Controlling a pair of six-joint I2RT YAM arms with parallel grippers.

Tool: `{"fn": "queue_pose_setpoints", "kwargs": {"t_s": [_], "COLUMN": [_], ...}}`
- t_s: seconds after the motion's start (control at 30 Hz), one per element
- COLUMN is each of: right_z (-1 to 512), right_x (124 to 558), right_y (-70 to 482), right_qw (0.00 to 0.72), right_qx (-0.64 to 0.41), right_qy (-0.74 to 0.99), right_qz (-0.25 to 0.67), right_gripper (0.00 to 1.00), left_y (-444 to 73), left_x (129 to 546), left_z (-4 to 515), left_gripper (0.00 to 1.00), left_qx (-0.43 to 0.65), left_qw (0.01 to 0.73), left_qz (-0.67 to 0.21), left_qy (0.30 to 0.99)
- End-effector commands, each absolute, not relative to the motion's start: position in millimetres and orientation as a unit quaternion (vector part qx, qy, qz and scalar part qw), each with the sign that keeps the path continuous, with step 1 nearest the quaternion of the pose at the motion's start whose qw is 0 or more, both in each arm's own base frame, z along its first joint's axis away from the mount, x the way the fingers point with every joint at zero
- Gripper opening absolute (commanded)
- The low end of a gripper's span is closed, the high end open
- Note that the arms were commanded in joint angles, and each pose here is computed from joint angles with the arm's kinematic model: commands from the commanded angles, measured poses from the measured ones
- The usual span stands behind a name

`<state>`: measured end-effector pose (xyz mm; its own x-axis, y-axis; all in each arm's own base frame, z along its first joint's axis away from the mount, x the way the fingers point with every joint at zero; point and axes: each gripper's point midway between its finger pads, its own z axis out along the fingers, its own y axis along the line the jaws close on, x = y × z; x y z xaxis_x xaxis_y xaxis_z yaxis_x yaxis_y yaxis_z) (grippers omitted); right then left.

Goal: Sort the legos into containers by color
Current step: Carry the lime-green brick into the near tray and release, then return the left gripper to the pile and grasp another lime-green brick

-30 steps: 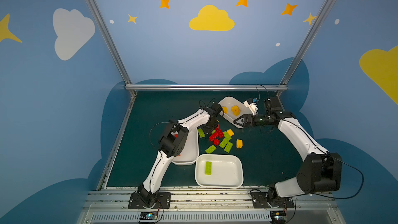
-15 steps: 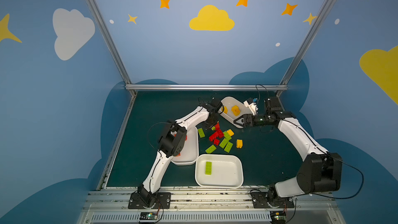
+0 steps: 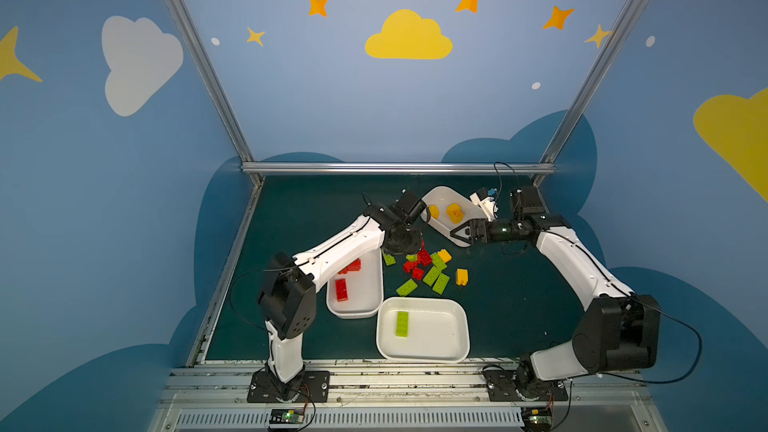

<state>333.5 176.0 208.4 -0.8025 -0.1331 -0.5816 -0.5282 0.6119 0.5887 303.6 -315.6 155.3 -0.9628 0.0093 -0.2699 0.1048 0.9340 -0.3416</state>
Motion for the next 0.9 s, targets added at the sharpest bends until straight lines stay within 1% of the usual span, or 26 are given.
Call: {"fn": "queue_pose_setpoints", "kwargs": {"t_s": [0.0,0.2,0.3,0.4,0.57,0.63,0.7,0.87], "right_z": [224,221,217,213,205,203,204,204], "right_x": [332,324,317,310,298,295,294,293], "right_y": [180,182,187,191,198,200,201,200], "right_qw": [0.266,0.267,0.263,0.259,0.247,0.245,0.246,0.249], "right_qx": [-0.200,-0.202,-0.207,-0.211,-0.219,-0.223,-0.224,-0.227], "right_qy": [0.851,0.849,0.849,0.849,0.851,0.851,0.851,0.851], "right_qz": [0.406,0.408,0.409,0.409,0.409,0.407,0.406,0.403], "right_gripper": [0.95,0.94,0.94,0.94,0.94,0.94,0.94,0.94], "left_y": [-314,-300,-291,-274,-268,-268,-262,-253], "left_x": [259,198,176,168,164,162,163,165], "left_z": [149,131,114,99,87,85,85,99], "left_gripper": [0.18,0.19,0.20,0.21,0.23,0.27,0.35,0.47], "left_qx": [0.103,0.146,0.152,0.147,0.131,0.129,0.121,0.113], "left_qw": [0.101,0.065,0.047,0.044,0.041,0.041,0.041,0.052], "left_qz": [-0.192,-0.191,-0.174,-0.132,-0.103,-0.094,-0.077,-0.059], "left_qy": [0.971,0.969,0.972,0.979,0.985,0.986,0.989,0.990]}}
